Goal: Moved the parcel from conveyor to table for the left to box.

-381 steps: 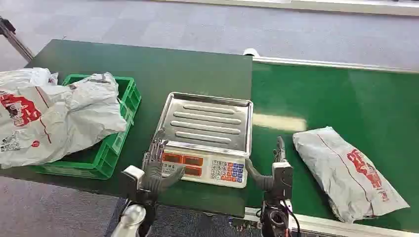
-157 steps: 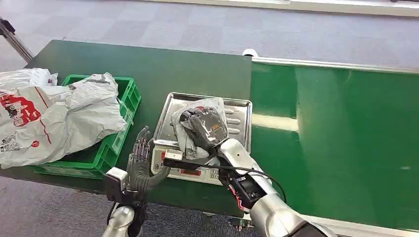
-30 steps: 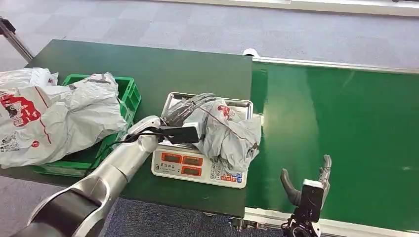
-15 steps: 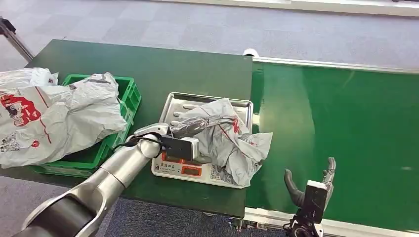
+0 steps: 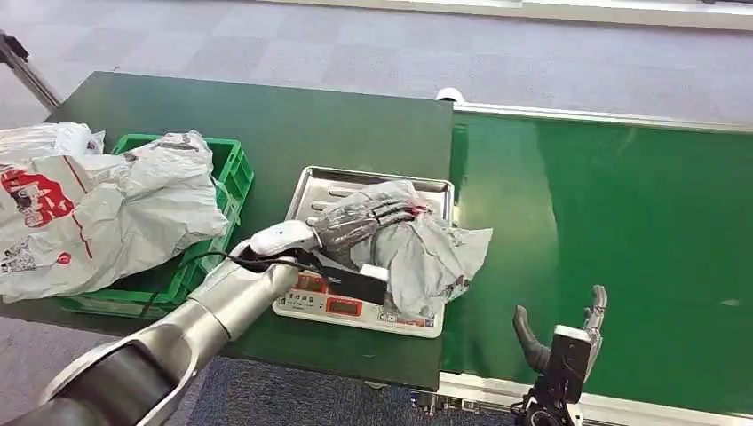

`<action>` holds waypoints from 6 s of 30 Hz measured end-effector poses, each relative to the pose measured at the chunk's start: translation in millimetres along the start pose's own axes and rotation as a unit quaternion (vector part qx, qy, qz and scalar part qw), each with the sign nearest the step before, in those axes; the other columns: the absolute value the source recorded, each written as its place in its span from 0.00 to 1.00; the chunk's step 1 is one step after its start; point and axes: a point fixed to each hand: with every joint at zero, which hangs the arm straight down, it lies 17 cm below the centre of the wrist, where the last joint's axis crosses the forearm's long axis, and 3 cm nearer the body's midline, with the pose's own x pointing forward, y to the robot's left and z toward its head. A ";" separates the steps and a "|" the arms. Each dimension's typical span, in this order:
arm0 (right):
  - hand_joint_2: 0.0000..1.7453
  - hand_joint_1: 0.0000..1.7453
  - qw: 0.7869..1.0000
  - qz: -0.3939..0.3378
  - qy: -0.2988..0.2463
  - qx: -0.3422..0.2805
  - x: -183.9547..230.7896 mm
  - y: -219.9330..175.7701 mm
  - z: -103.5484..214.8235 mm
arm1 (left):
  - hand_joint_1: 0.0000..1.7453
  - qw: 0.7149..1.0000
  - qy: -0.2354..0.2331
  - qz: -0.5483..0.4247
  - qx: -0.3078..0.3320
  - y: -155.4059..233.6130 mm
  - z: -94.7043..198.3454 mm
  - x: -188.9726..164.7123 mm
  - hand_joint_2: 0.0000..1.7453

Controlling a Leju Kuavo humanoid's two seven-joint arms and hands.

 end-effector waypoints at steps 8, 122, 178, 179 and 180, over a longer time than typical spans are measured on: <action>1.00 0.00 1.000 0.003 0.000 0.002 0.2 1.1 -0.3 | 0.00 0.999 0.036 -0.025 -0.032 -25.0 0.7 -16.1 1.00; 1.00 0.00 1.000 0.015 0.012 0.013 1.6 8.5 2.0 | 1.00 0.640 0.554 -0.216 0.487 224.0 399.0 -235.7 1.00; 1.00 0.00 1.000 0.009 0.010 0.007 2.2 12.1 -3.3 | 0.00 0.729 0.611 -0.080 0.297 92.5 342.9 -329.2 1.00; 1.00 0.00 1.000 0.008 0.010 0.006 2.1 12.0 -3.3 | 0.00 0.729 0.611 -0.081 0.299 93.1 342.6 -328.6 1.00; 1.00 0.00 1.000 0.008 0.011 0.006 2.1 12.3 -3.1 | 0.00 0.726 0.612 -0.082 0.302 94.0 344.0 -328.2 1.00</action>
